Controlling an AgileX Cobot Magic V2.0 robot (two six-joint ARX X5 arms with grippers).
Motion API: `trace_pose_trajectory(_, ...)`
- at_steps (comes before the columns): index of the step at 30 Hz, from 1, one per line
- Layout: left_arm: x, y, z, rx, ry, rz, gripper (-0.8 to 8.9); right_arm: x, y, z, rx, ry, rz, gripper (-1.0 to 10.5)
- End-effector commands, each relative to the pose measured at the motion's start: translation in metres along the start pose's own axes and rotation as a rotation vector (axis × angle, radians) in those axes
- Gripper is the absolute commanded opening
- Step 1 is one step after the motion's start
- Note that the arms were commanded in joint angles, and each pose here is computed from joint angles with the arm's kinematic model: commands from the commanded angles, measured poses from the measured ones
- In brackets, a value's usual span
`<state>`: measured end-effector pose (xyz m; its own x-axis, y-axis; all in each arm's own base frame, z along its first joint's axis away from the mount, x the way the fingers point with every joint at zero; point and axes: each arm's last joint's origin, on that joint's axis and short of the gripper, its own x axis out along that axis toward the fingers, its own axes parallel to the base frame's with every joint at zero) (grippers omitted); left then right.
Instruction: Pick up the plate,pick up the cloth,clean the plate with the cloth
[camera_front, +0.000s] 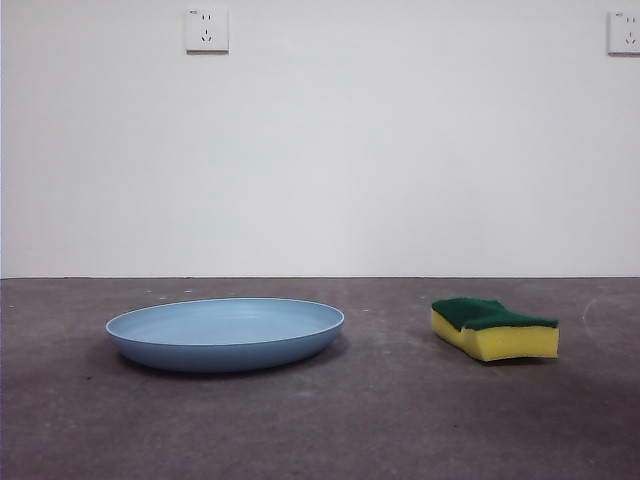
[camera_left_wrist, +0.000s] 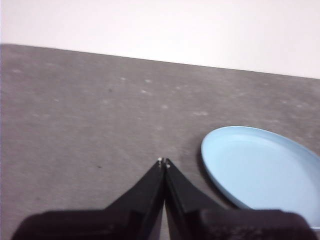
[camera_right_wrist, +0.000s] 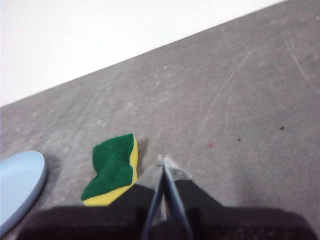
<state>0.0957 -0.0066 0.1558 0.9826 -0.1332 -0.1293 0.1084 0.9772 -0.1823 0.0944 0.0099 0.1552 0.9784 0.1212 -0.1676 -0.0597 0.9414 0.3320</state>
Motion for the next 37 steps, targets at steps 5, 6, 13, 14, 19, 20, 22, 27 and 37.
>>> trace_pose_trajectory(5, -0.009, -0.005, 0.022, -0.098, 0.03, -0.004, -0.06, -0.005, 0.011, 0.031, 0.056, 0.003, 0.003, -0.1)
trace_pose_trajectory(6, -0.01, -0.006, 0.026, -0.098, 0.036, -0.003, -0.06, -0.005, 0.013, 0.036, 0.054, 0.014, 0.008, -0.1)
trace_pose_trajectory(13, -0.011, -0.012, 0.062, -0.102, 0.086, 0.008, -0.06, 0.001, 0.032, 0.085, -0.032, 0.117, 0.035, -0.1)
trace_pose_trajectory(14, -0.01, -0.013, 0.067, -0.103, 0.095, 0.01, -0.06, 0.003, 0.035, 0.092, -0.06, 0.135, 0.047, -0.1)
trace_pose_trajectory(19, -0.001, -0.017, 0.093, -0.103, 0.174, 0.009, -0.06, 0.015, 0.047, 0.121, -0.139, 0.265, 0.096, 0.0)
trace_pose_trajectory(20, 0.001, -0.018, 0.098, -0.095, 0.2, -0.002, -0.06, 0.018, 0.049, 0.127, -0.145, 0.302, 0.105, 0.0)
trace_pose_trajectory(22, 0.007, -0.02, 0.106, -0.075, 0.257, -0.033, -0.05, 0.025, 0.053, 0.135, -0.148, 0.354, 0.113, 0.0)
trace_pose_trajectory(27, 0.026, -0.023, 0.118, -0.075, 0.423, -0.11, 0.0, 0.043, 0.061, 0.151, -0.161, 0.458, 0.191, 0.0)
trace_pose_trajectory(37, 0.057, -0.024, 0.111, -0.144, 0.62, -0.246, 3.81, 0.057, 0.06, 0.15, -0.123, 0.56, 0.183, 4.5)
